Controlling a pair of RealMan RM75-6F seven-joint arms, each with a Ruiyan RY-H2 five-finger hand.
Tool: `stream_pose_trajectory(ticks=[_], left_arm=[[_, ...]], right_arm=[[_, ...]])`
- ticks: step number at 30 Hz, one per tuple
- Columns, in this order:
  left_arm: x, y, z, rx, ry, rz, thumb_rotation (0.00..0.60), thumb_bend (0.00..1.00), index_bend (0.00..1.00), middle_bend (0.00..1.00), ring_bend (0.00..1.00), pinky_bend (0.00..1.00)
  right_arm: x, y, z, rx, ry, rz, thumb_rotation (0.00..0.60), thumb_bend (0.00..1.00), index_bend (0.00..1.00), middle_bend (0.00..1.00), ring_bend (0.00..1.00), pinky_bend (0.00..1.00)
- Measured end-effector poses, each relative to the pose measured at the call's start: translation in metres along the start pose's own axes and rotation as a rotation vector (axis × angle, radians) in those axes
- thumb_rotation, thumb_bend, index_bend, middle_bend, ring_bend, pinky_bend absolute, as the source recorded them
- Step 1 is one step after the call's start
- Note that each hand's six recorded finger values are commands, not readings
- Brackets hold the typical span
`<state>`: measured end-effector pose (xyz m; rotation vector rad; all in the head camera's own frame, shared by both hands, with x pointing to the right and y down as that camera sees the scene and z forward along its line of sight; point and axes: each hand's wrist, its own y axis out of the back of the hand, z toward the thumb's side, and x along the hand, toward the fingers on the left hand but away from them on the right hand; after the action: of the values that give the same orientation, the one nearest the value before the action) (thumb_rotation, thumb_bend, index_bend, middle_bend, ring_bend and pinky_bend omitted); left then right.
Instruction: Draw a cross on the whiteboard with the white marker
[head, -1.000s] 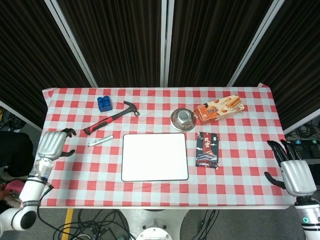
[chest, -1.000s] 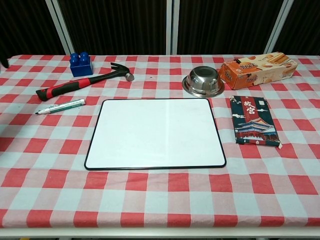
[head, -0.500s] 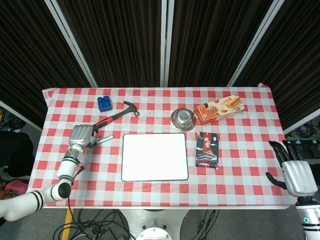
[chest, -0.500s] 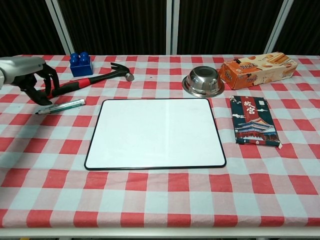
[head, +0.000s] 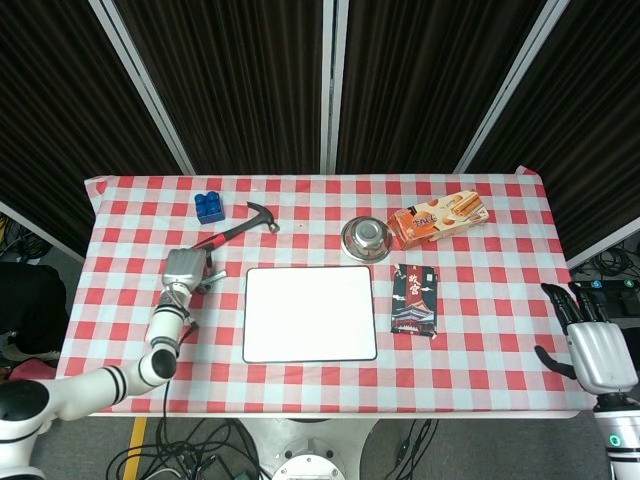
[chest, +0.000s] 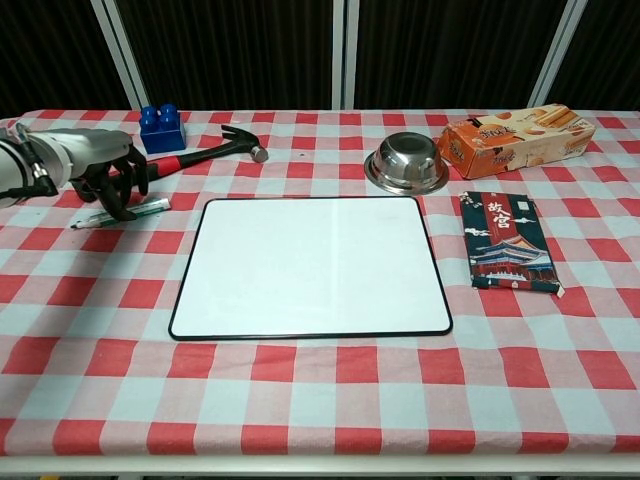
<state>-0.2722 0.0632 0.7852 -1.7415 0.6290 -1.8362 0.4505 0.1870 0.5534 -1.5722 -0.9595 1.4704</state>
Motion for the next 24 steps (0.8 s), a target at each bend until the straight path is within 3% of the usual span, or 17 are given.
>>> stream_pose_trajectory(ticks=[12,24], left_arm=[[0.001,-0.005,0.013,0.048,-0.009,-0.016,0.600,0.25,0.48,0.51,0.81,0.99],[0.001,-0.009,0.002,0.061,0.008,-0.019,0.600,0.29,0.53,0.56,0.81,0.99]], right_arm=[[-0.001,-0.003,-0.002,-0.003,-0.009,0.013,0.600,0.14,0.04,0.11,0.00,0.09],[-0.003,-0.006,-0.001,-0.006,-0.009,0.021,0.600,0.14,0.04,0.11,0.00,0.09]])
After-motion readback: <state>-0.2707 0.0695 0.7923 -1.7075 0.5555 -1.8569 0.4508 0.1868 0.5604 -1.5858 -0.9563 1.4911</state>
